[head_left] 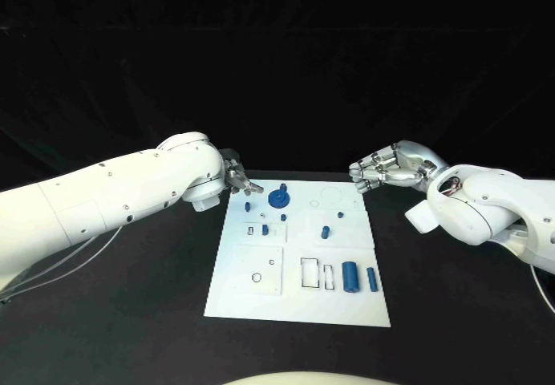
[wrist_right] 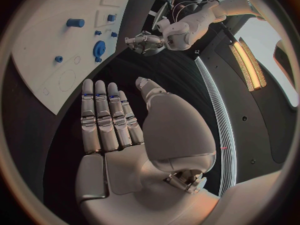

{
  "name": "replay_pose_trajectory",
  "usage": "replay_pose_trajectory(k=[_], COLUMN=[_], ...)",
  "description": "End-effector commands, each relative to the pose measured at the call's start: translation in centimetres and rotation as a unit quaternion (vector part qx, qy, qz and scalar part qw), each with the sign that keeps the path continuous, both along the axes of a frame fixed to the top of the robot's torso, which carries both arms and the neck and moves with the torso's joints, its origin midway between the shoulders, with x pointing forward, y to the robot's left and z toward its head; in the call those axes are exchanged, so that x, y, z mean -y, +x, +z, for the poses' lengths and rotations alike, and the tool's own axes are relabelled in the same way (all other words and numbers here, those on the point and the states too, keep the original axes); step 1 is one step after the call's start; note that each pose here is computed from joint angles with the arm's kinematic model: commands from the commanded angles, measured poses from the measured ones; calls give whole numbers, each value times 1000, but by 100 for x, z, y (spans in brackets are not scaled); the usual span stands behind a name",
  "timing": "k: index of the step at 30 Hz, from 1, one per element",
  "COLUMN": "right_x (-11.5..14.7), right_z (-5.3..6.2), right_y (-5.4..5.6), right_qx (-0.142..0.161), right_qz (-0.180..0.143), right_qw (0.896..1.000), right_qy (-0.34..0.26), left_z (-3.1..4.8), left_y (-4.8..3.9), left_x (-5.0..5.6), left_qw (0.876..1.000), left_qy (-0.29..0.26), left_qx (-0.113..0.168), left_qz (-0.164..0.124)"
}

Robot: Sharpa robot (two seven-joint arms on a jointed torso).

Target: Assemble the parts on the task board

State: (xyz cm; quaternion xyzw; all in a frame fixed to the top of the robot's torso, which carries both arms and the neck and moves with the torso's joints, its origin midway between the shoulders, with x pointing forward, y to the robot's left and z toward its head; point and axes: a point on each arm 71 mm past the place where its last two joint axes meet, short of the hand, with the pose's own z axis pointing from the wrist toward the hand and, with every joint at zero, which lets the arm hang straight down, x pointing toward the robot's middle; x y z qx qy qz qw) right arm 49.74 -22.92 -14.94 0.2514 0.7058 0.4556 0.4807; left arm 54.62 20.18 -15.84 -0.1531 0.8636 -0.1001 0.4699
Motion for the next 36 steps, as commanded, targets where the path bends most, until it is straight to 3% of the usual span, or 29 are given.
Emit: replay_pose_trajectory(k=[1,16,36], right_x=[-7,-37,-70], right_z=[9,6,3], right_y=[-1,0,4], right_qx=[9,8,8], right_qz=[4,9,14], right_qw=[1000,1000,1000], right_qy=[0,-1,-2], left_z=[14,-158,-343], left_y=[57,236,312], left_x=[7,-29,-2], left_qw=[1000,998,996], left_qy=[-9,51,72], left_qx=[12,-22,-44], left_qz=[1,-4,-5])
